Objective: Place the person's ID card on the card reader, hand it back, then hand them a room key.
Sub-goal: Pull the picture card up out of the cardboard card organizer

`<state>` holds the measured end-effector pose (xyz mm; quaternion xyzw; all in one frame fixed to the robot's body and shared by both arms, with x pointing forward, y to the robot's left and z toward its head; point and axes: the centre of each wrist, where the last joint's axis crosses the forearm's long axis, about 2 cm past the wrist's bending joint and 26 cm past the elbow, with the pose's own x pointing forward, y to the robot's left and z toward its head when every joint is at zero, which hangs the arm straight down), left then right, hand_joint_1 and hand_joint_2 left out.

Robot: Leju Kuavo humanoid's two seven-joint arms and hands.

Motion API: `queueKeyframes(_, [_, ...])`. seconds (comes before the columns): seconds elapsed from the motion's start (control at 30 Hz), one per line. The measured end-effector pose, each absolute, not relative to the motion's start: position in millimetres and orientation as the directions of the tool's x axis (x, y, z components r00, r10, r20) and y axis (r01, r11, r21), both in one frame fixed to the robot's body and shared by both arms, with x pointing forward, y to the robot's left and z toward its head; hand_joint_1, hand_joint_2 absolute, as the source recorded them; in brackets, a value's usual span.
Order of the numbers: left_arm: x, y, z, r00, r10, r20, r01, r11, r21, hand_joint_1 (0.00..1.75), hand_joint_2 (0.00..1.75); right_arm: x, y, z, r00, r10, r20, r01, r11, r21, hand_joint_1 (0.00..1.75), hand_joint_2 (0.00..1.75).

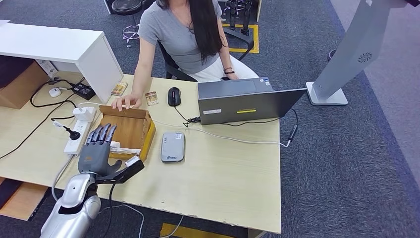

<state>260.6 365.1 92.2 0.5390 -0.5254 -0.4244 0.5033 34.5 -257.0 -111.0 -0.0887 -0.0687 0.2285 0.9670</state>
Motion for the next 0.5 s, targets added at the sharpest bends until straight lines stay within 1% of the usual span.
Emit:
queueKeyframes(0.03, [260.7,365.1,91.8,0.088,-0.993,0.074,-0.130,0.062,0.990,1.75,1.75,34.5,-257.0,-111.0,0.886,0.454,0.092,-0.429,0.880,-0.203,0.00,0.00])
queueKeyframes(0.2, [260.8,366.9,89.1,0.093,-0.990,0.108,-0.063,0.103,0.993,1.75,1.75,34.4,-257.0,-111.0,0.888,0.449,0.094,-0.425,0.882,-0.202,0.00,0.00])
queueKeyframes(0.5, [261.9,367.9,89.8,0.090,-0.989,0.121,-0.056,0.116,0.992,1.75,1.75,34.3,-257.0,-111.0,0.890,0.447,0.094,-0.423,0.884,-0.201,0.00,0.00])
